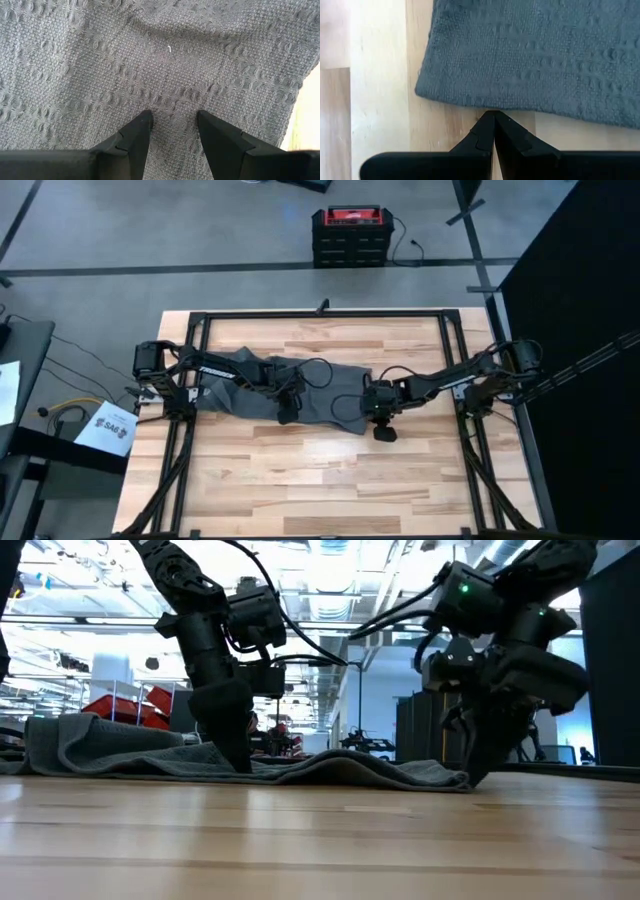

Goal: Roll towel
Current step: Fold the gray towel

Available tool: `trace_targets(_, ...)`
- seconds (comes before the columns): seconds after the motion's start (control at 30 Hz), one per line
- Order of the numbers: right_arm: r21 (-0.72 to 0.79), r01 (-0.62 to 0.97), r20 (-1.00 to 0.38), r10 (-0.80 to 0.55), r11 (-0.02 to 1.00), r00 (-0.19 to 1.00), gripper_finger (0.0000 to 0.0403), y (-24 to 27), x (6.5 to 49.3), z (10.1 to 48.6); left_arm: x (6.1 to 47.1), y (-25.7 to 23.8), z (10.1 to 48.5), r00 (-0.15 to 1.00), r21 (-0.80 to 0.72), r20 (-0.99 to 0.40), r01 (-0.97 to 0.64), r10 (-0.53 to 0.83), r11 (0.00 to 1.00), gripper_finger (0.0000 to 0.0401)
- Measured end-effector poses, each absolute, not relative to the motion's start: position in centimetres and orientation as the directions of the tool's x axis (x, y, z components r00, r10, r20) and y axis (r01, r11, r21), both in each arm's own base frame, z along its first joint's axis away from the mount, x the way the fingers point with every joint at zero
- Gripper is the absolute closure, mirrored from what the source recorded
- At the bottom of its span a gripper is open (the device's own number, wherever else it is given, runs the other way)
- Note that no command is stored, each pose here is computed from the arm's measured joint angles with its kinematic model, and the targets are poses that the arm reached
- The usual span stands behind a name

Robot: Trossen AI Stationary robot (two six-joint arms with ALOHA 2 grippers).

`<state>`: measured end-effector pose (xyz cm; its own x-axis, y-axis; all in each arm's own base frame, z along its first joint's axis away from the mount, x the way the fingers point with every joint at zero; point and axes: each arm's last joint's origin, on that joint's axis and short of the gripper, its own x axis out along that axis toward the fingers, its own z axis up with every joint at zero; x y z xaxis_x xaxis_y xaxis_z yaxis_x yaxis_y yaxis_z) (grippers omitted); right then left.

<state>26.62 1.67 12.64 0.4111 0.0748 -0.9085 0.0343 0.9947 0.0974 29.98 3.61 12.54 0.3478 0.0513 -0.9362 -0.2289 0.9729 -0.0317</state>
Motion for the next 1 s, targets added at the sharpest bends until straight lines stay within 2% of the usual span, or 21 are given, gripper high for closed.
trace_targets(0.4, 0.092, 0.004, -0.858, 0.077, 0.996, 0.509, 0.0403, 1.5, 26.8, 15.4, 30.0, 3.6, 12.5, 0.349, -0.031, -0.936, -0.229, 0.052, 0.973, 0.0249)
trace_targets(0.73, 0.099, 0.049, -0.901, 0.068, 0.994, 0.429, 0.0403, 1.4, 26.0, 14.7, 30.0, 3.6, 12.5, 0.351, -0.03, -0.935, -0.222, 0.052, 0.975, 0.0249)
trace_targets(1.0, 0.093, 0.041, -0.905, 0.068, 0.995, 0.419, 0.0403, 1.5, 26.9, 12.9, 30.0, 3.6, 12.6, 0.355, -0.03, -0.934, -0.221, 0.052, 0.975, 0.0249)
